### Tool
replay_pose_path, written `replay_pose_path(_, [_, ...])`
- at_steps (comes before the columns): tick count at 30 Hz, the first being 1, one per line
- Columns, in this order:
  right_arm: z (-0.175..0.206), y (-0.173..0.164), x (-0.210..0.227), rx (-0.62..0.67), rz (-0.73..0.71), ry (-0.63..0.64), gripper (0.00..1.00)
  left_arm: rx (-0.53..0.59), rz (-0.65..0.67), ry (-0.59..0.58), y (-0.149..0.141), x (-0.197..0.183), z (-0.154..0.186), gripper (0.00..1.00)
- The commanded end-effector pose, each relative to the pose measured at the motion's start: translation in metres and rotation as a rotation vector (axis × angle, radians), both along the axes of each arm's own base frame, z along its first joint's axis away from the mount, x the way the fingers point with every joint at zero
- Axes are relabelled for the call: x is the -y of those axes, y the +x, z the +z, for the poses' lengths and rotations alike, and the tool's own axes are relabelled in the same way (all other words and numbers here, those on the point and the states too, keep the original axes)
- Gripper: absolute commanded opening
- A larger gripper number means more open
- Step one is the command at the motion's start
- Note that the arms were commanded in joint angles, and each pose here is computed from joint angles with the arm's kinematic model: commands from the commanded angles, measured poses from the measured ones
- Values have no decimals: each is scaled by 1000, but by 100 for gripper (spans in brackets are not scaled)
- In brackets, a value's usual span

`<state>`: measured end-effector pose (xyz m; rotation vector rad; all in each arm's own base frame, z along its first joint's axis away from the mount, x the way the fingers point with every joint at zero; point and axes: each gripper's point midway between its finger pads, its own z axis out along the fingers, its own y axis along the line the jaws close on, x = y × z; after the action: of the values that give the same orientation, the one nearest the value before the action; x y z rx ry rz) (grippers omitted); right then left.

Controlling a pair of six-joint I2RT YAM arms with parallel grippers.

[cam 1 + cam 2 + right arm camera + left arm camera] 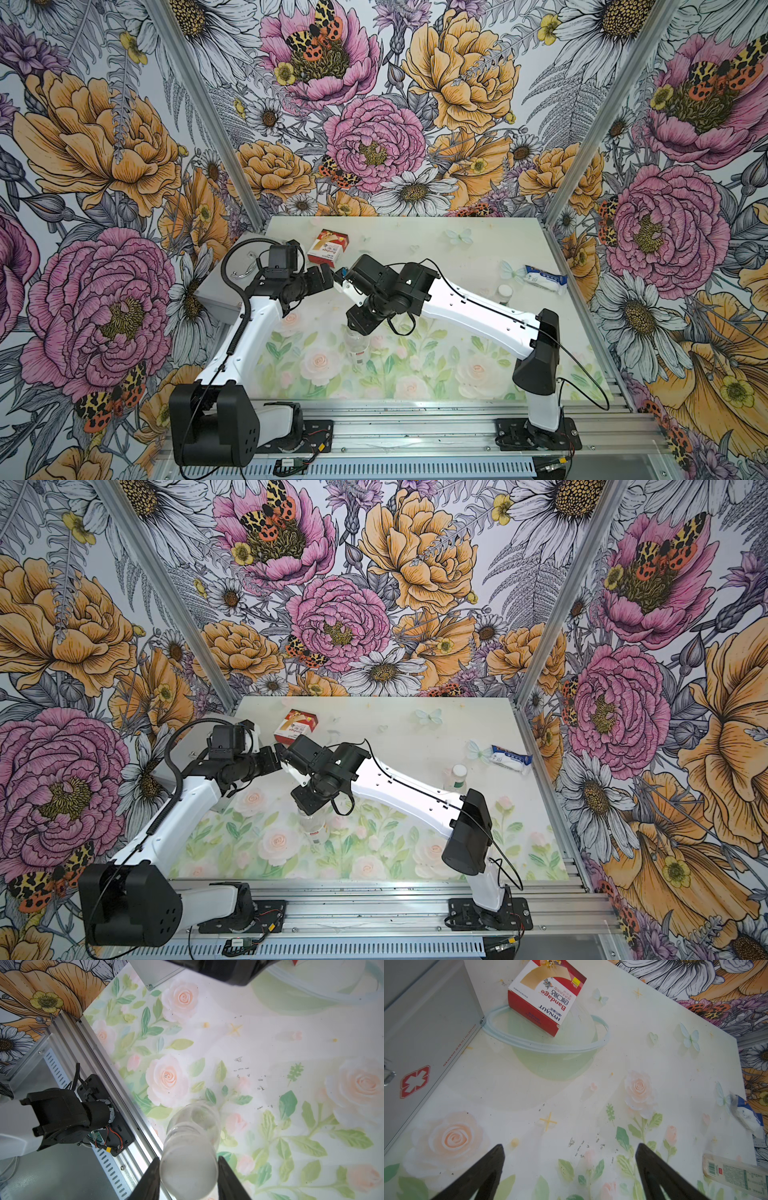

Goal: Screw on the bottle caps
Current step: Move the plastic bottle to the center of the board.

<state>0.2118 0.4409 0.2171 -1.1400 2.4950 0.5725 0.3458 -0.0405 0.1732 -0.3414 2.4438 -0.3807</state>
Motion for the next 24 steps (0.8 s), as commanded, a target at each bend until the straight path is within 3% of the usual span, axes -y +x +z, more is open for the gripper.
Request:
replay_pose_path(1, [6,3,-2,36,5,-15,43,-8,26,8,1,-7,-5,99])
replay_pose_path(24, [-13,-3,-11,20,30,-82,42,-18,14,-1,0,-4,-8,99])
